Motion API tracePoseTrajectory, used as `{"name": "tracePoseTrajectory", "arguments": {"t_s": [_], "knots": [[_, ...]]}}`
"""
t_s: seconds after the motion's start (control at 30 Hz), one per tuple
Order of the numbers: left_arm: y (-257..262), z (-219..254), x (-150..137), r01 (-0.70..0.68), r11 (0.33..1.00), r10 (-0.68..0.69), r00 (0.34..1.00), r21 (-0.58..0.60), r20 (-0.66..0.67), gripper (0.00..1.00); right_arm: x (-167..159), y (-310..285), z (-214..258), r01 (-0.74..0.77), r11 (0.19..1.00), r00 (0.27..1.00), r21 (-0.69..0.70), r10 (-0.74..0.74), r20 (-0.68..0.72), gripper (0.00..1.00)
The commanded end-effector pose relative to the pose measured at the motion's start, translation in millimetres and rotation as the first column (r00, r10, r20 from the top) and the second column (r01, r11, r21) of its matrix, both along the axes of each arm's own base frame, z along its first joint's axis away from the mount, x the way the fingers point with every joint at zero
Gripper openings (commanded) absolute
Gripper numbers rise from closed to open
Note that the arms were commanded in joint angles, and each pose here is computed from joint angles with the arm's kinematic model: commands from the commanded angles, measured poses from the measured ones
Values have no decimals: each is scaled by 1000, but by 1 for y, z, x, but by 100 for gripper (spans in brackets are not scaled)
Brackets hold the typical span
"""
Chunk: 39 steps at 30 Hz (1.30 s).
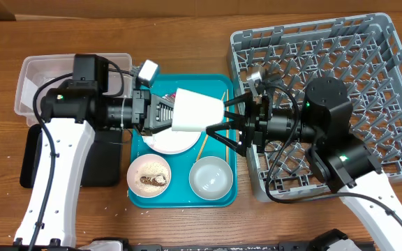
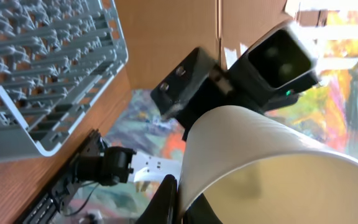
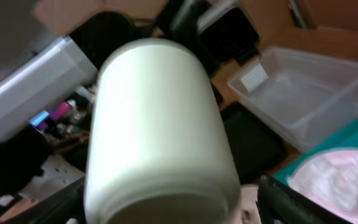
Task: Sort waste into correct bins and load items into the dishwasher
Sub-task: 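Lift the cup and pass it to the right gripper, then lower the cup into the grey rack and open the right gripper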
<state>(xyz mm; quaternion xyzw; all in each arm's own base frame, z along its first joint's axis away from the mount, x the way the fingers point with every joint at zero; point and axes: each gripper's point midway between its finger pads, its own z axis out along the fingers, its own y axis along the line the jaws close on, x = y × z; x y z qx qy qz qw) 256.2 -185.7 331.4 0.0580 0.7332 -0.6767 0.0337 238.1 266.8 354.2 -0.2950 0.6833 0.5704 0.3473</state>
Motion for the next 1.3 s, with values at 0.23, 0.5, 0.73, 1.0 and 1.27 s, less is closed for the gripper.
{"name": "tracePoseTrajectory", "arguments": {"t_s": [0.23,0.5,0.73,1.0,1.27], "knots": [[-8,3,-5,27,999,-28,998,19,53,6,-30,5,30,-197,977,980,84,194,46,56],[-5,-12,4,-14,994,4,996,111,89,100,-35,3,31,-224,971,974,85,220,53,52],[48,-89,34,-211,796,183,977,567,105,100,10,-32,10,182,982,983,-42,-182,13,51],[58,-98,33,-219,752,204,974,622,96,100,36,-167,-69,732,402,491,-550,-871,16,49],[58,-98,33,-220,752,203,974,621,98,100,1,-167,-165,375,329,447,-867,-883,-142,50]]}}
